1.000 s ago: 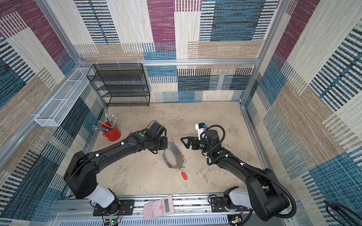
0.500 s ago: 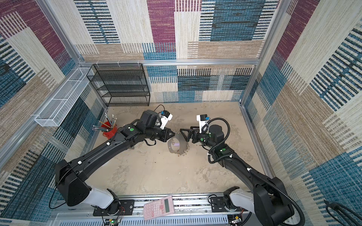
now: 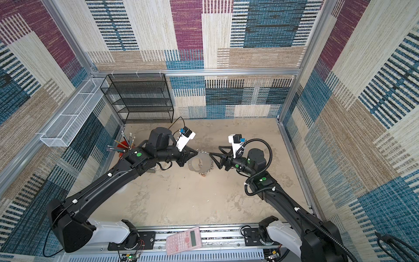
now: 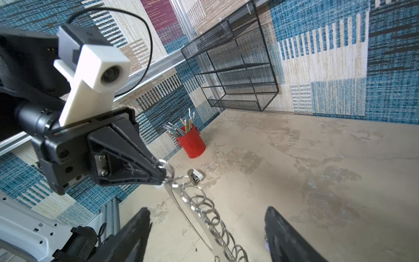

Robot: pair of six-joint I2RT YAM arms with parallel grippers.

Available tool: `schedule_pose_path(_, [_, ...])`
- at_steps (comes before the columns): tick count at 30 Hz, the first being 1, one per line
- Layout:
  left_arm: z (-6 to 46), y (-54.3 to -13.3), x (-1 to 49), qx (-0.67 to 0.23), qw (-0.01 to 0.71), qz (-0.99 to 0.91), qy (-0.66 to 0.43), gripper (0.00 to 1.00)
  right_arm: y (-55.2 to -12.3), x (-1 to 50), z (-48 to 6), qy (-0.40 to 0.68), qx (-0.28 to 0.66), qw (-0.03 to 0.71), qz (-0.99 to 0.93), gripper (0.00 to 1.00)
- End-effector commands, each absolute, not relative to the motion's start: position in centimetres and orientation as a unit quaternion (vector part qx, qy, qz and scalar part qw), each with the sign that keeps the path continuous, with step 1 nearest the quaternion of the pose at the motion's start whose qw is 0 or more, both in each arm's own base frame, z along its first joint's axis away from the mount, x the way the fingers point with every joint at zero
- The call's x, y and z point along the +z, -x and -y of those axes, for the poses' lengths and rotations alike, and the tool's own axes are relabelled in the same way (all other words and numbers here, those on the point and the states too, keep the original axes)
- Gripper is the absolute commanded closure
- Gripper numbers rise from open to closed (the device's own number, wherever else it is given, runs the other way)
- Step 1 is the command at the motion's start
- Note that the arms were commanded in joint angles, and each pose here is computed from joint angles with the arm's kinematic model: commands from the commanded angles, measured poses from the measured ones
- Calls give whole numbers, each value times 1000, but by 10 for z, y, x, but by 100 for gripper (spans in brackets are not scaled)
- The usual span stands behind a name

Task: Attach keys to a key ring
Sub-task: Pick up the keyring from the center of the table.

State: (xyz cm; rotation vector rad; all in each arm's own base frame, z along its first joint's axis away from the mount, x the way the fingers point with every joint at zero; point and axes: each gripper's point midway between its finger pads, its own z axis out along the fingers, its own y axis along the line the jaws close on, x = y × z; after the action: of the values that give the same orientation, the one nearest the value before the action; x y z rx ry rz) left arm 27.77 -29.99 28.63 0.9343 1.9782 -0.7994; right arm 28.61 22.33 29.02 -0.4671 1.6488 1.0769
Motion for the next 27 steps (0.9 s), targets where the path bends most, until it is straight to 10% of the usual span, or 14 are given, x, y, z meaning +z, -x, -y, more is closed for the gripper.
schedule_pose_path(1, [307, -276, 321, -317, 501, -683, -427, 100, -282, 311, -228, 218, 464, 541, -667, 21])
schedule_pose_path(27, [314, -247, 314, -309, 575, -522, -549, 100, -277, 312, -242, 261, 456, 478, -704, 49])
